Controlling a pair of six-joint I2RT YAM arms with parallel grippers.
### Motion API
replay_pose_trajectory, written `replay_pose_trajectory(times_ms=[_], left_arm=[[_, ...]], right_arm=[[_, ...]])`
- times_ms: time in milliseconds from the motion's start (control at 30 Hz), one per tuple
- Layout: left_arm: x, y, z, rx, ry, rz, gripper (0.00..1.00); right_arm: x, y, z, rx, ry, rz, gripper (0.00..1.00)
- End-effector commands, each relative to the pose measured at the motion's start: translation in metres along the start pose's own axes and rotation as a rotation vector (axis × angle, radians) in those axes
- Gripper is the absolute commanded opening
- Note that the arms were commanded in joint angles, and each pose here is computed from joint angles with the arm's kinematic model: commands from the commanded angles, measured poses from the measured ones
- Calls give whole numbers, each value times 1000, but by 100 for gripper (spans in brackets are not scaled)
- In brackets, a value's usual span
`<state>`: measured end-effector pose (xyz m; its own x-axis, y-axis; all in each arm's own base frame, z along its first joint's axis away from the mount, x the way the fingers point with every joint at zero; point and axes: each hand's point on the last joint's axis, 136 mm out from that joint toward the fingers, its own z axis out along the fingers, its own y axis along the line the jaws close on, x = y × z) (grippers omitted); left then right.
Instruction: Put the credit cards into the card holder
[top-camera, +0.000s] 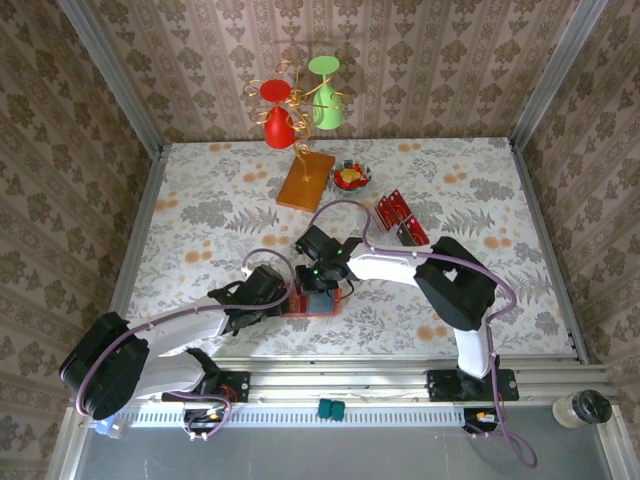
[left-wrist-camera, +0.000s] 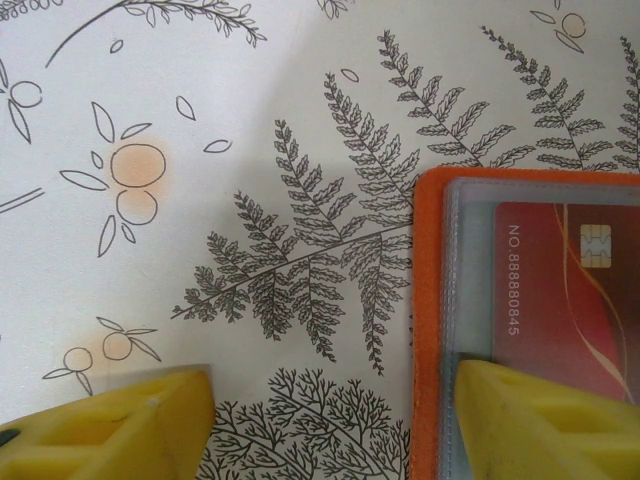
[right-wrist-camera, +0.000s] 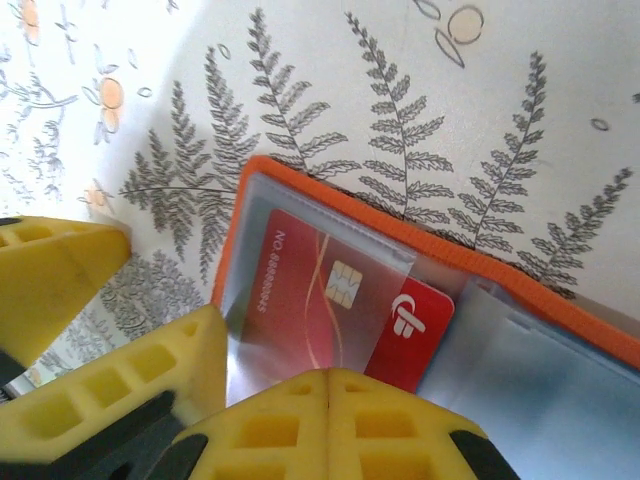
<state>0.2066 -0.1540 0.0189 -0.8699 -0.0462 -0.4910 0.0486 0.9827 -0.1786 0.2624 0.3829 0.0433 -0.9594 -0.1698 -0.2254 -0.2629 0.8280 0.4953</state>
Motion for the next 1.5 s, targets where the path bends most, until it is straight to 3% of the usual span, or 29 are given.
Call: replay_pose_trajectory(times_ms=[0,567,867,1067,1467], left_arm=[[18,10,8,-15,56,-5,67],[17,9,7,-7,55,-6,67],[-3,23,-11,-27,-4,-58,70],[-1,35,-13,-55,24,-87,70],[14,27,8,-38,109,-71,69]], right_arm=[[5,-5,-13,37,-13,-18,1],[21,-17,13,42,53,3,1],[22,-15,20,43,67,7,0],[22,-15,21,40,68,8,0],[20,-9,19,31,71,3,0]])
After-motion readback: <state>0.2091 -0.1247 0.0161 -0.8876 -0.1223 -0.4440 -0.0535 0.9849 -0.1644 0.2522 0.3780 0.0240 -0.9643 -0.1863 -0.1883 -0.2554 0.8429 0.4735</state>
